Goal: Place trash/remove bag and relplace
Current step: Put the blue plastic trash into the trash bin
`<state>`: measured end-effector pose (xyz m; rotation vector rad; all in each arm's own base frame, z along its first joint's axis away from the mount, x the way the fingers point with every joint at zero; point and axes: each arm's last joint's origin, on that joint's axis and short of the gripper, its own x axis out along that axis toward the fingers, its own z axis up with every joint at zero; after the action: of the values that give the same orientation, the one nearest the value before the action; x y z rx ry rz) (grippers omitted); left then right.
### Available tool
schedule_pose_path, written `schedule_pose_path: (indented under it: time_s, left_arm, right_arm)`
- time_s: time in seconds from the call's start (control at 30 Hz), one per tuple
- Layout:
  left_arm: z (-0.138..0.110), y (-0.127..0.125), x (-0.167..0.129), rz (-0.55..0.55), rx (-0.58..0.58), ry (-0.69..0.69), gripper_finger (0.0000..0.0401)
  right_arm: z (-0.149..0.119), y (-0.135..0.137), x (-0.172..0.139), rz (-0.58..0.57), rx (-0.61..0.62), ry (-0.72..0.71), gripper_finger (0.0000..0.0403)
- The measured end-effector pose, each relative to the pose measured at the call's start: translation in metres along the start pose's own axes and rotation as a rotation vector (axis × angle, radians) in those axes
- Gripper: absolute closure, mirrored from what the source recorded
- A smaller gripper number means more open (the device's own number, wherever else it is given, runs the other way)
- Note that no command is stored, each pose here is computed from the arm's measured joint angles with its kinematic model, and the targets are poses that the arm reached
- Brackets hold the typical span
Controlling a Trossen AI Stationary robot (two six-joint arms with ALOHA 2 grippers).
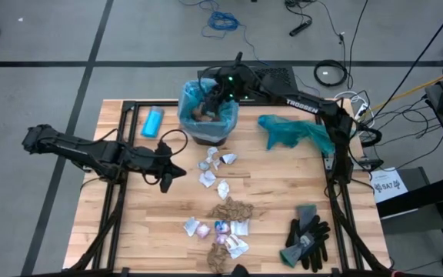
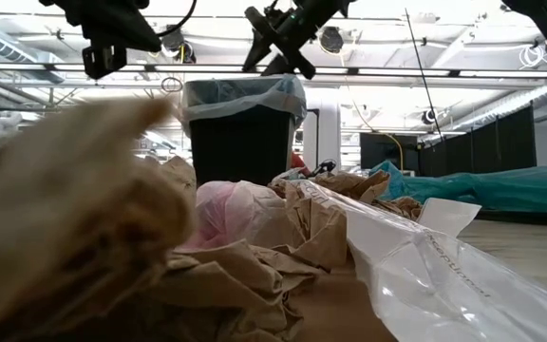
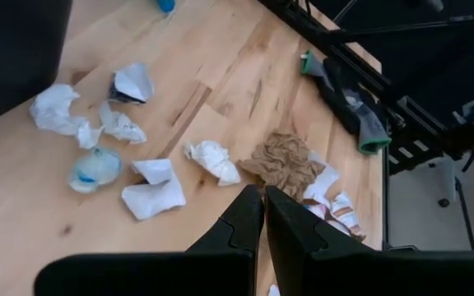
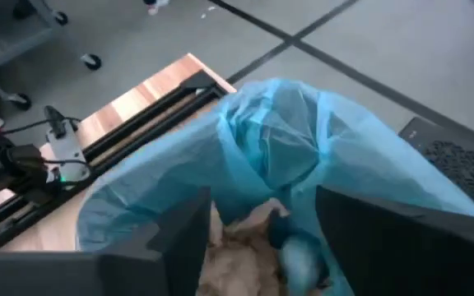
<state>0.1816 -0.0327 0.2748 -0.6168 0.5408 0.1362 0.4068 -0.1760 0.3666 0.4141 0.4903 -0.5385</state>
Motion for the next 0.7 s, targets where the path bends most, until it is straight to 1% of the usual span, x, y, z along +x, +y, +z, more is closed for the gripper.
schedule_pose_path:
  time_s: [0.1,0.2,0.3,0.4,0.47,0.53,0.6,0.7]
  left_arm:
    - [-0.001,0.002,-0.003,0.010,0.003,0.011,0.0379]
    - [-0.001,0.002,-0.003,0.007,0.009,0.010,0.0379]
    - [-0.001,0.002,-0.003,0.006,0.017,0.011,0.0379]
    - [-0.001,0.002,-0.003,0.006,0.052,0.012,0.0379]
    - [-0.001,0.002,-0.003,0.007,0.064,0.012,0.0379]
    - [-0.002,0.002,-0.003,0.011,0.085,0.016,0.0379]
    - [-0.002,0.002,-0.003,0.012,0.109,0.015,0.0379]
    - [-0.002,0.002,-0.003,0.013,0.117,0.014,0.0379]
  right_arm:
    - [-0.001,-0.001,-0.003,0.002,0.001,0.020,0.0160]
    - [0.004,0.000,-0.018,0.008,0.001,0.004,0.0146]
    - [0.008,0.000,-0.039,0.007,0.003,0.007,0.0143]
    - [0.008,0.001,-0.064,-0.003,0.028,0.045,0.0152]
    - [0.005,0.004,-0.084,-0.017,0.039,0.082,0.0168]
    - [-0.002,0.010,-0.101,-0.028,0.032,0.138,0.0196]
    - [-0.013,0.018,-0.114,-0.071,0.012,0.202,0.0235]
    - [-0.029,0.035,-0.131,-0.126,-0.008,0.270,0.0304]
